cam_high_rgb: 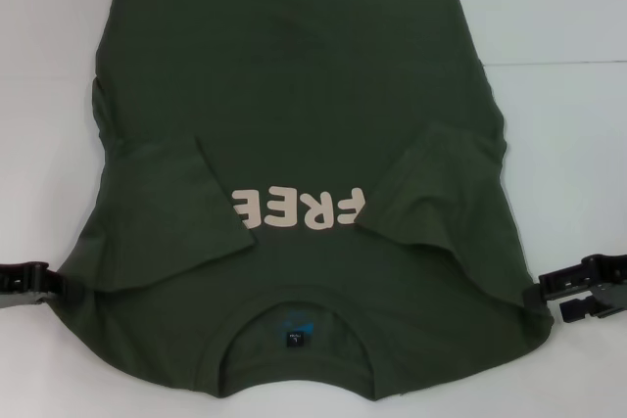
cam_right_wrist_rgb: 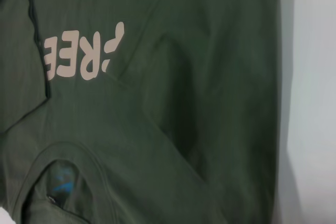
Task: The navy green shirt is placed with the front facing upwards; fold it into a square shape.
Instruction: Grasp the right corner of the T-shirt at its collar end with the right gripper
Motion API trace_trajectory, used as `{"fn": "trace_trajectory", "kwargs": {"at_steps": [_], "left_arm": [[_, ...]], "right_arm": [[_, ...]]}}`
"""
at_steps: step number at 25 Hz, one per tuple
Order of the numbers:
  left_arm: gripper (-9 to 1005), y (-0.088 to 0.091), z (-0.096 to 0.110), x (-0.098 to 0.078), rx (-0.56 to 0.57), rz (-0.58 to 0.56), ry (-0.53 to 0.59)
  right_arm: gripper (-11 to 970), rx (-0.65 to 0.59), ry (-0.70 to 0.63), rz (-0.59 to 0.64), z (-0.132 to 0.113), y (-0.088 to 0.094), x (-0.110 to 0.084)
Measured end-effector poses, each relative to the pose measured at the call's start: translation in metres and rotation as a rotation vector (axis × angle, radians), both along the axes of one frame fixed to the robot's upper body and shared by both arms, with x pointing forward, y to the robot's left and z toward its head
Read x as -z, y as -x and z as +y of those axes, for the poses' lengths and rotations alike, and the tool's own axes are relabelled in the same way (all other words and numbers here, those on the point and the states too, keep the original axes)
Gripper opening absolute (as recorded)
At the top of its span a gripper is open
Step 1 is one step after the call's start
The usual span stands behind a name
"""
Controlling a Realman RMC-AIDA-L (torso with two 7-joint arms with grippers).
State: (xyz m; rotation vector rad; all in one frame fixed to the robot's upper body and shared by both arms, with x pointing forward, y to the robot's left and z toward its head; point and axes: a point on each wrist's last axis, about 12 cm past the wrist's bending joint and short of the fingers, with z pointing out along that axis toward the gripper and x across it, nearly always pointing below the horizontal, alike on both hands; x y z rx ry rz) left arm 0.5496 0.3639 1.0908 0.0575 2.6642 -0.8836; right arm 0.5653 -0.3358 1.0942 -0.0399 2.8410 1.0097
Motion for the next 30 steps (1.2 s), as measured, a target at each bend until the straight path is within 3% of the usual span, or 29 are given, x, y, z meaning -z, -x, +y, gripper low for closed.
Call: {"fn": "trace_trajectory", "kwargs": {"at_steps": [30], "left_arm": [[30, 0.001, 0.0, 0.0, -0.001, -0.004, 0.003]], "right_arm": [[825, -0.014, -0.029, 0.012, 0.018, 0.002, 0.011]]}}
